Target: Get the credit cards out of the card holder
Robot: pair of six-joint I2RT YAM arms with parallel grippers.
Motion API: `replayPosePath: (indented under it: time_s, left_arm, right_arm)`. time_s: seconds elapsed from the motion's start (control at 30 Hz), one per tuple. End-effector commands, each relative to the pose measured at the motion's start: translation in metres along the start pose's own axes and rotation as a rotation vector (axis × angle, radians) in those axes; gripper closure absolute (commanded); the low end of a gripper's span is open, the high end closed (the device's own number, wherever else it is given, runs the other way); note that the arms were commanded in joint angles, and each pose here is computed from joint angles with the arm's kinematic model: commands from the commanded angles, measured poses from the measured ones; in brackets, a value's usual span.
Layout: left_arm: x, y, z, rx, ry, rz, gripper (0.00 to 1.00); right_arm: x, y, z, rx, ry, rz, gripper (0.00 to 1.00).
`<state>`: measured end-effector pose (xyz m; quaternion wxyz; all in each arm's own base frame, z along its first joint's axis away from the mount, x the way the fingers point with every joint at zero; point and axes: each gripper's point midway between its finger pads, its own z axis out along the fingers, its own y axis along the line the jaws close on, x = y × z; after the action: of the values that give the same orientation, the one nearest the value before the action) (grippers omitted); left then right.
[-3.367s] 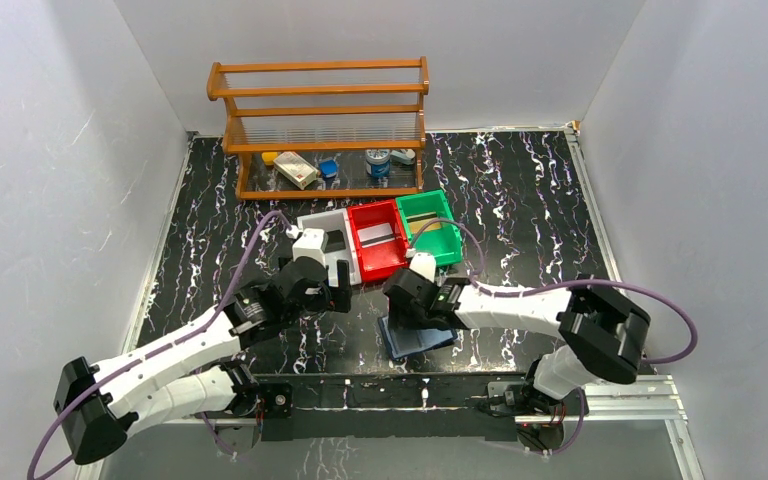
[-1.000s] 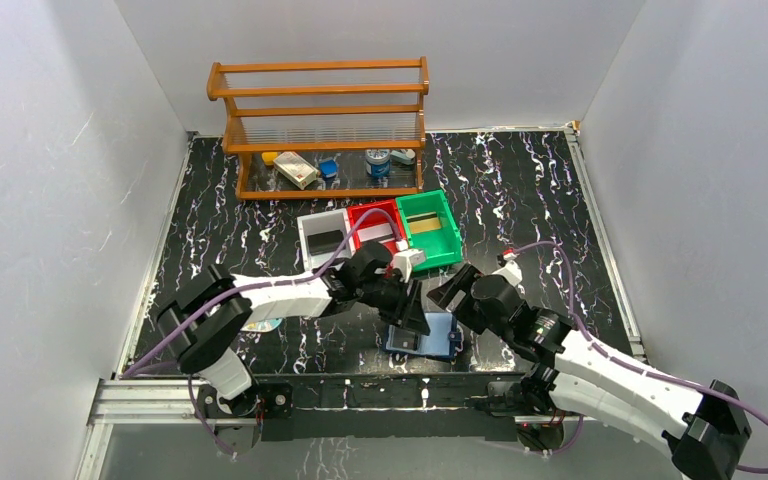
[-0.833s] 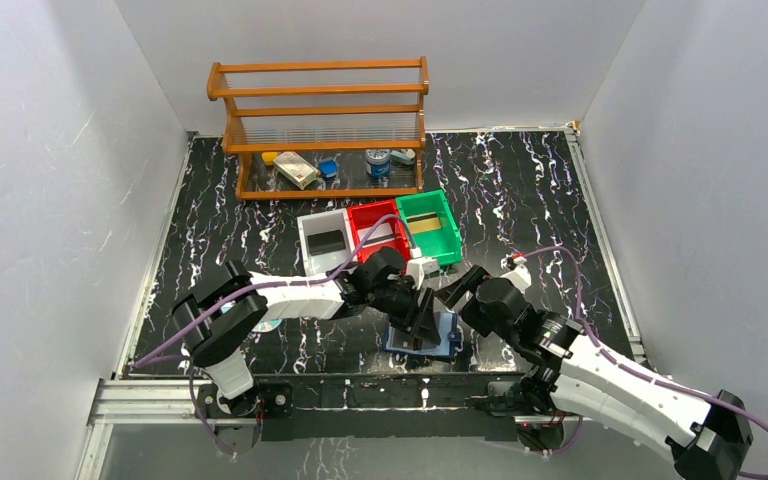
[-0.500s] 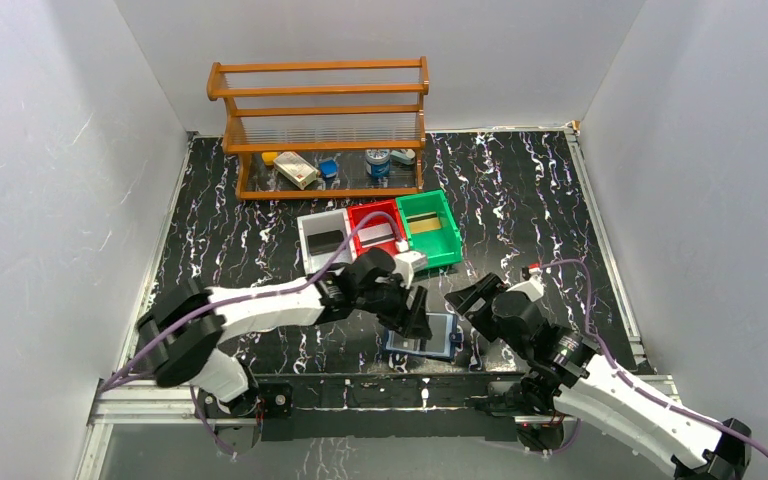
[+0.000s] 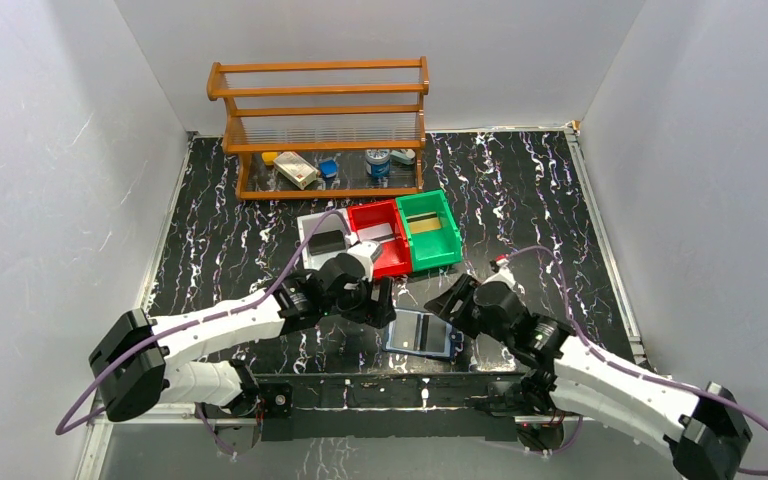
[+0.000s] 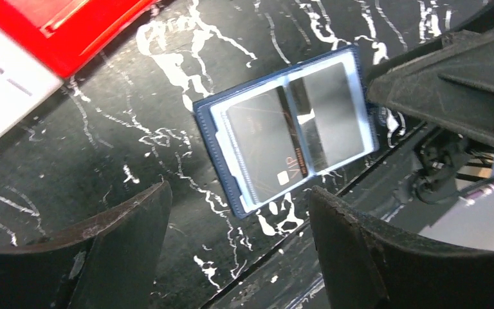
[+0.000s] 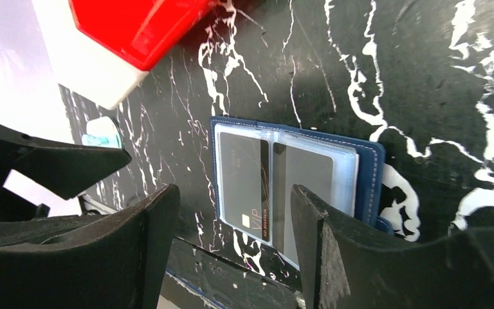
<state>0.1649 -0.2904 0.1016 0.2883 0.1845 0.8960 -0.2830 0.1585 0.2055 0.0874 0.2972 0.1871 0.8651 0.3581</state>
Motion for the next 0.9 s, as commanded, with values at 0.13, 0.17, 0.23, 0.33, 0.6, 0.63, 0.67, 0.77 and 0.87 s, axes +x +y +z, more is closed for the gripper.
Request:
replayPosePath:
  time_s: [0.13,0.17,0.23,0.33,0.6,0.63,0.67,0.77,0.87]
  left_arm:
    - [-0.013,0.025,-0.017,-0.123,-0.097,-0.027,0.09]
    - [-0.014,0.027,-0.019,-0.128,-0.110,-0.029,0.06]
    - [-0.017,0.029,-0.022,-0.132,-0.139,-0.033,0.02]
    - [-0.023,0.032,-0.027,-0.140,-0.186,-0.044,0.02]
    - [-0.020,0.021,-0.026,-0.064,-0.183,-0.024,0.02]
    - [-0.018,0.016,-0.025,-0.036,-0.170,-0.008,0.02]
    - [-0.015,0.012,-0.024,-0.009,-0.153,0.003,0.02]
    - [-0.009,0.002,-0.020,0.050,-0.123,0.021,0.02]
    - [-0.007,-0.006,-0.017,0.090,-0.107,0.026,0.05]
  right_arm:
    - [0.012,0.058,0.015,-0.168,0.105,0.002,0.30]
    - [0.020,0.045,0.021,-0.146,0.127,0.000,0.30]
    - [0.027,0.045,0.024,-0.154,0.160,-0.004,0.32]
    - [0.033,0.041,0.031,-0.137,0.187,-0.004,0.33]
    - [0.041,0.013,0.042,-0.021,0.197,0.037,0.38]
    - [0.042,0.008,0.042,-0.007,0.197,0.040,0.38]
    - [0.042,0.005,0.043,0.001,0.195,0.041,0.38]
    - [0.045,-0.002,0.044,-0.005,0.193,0.046,0.39]
    - [0.050,-0.008,0.045,-0.014,0.204,0.054,0.41]
